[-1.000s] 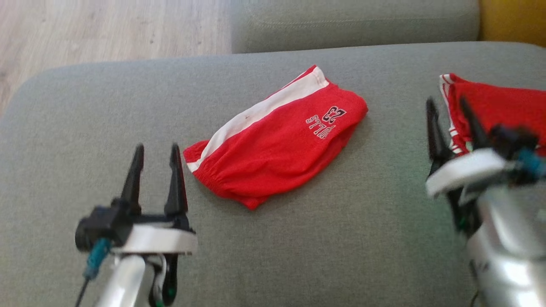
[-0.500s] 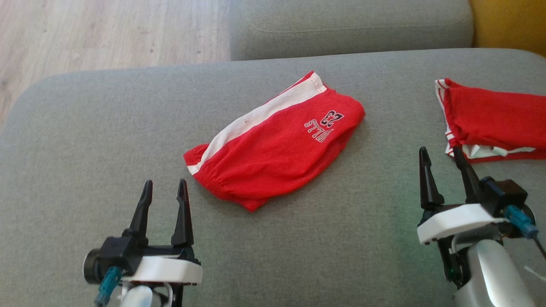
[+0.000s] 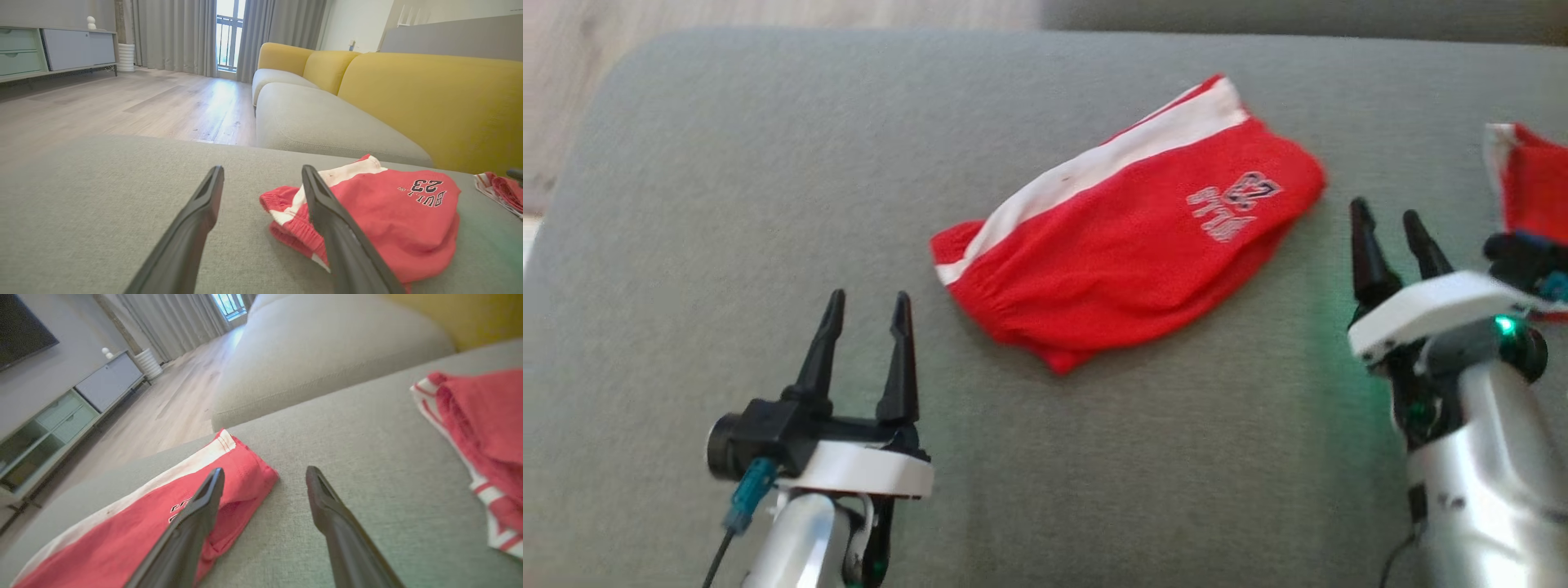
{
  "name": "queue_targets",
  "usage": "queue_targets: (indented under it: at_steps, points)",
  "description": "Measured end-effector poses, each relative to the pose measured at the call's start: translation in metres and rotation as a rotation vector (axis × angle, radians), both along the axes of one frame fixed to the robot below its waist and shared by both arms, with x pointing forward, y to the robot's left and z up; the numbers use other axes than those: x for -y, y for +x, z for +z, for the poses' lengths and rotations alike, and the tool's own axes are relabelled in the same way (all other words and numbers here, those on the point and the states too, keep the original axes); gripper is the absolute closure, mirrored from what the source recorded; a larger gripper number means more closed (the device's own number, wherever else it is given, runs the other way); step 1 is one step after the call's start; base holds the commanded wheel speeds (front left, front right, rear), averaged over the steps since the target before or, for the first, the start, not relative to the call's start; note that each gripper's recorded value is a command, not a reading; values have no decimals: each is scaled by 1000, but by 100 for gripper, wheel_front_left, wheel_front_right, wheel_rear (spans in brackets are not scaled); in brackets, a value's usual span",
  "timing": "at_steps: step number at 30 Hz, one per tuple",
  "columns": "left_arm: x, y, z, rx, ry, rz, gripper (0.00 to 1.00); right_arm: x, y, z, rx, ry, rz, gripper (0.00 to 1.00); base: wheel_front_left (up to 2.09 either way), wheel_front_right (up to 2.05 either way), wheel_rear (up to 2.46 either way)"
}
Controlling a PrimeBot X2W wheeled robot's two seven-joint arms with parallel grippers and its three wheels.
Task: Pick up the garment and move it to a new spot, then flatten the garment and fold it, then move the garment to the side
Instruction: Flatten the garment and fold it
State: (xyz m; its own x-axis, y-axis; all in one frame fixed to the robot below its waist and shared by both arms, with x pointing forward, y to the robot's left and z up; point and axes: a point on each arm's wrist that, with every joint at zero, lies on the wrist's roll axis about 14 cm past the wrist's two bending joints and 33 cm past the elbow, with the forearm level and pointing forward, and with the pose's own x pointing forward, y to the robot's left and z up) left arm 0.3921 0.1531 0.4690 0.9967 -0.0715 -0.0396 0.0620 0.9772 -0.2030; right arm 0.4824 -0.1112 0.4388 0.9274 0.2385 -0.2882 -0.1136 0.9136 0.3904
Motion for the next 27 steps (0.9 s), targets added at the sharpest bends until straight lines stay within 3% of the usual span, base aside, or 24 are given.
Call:
queue_targets:
  at_steps: [7, 12, 24, 26, 27]
  points:
    - [-16, -6, -13, -47, -6, 53, 0, -34, 28, -51, -214, 123, 16, 0, 0, 0, 0]
    - [-31, -11, -15, -62, -3, 104, 0, -45, 48, -71, -284, 72, 21, 0, 0, 0, 0]
    - [-42, -20, -20, -88, -4, 151, 0, -74, 71, -77, -339, 23, 85, 0, 0, 0, 0]
    - [-41, -19, -20, -88, -2, 152, 0, -75, 72, -78, -336, 12, 89, 13, 0, 0, 0]
    - [-41, -19, -20, -89, 0, 153, 0, -76, 73, -78, -335, 4, 93, 50, 0, 0, 0]
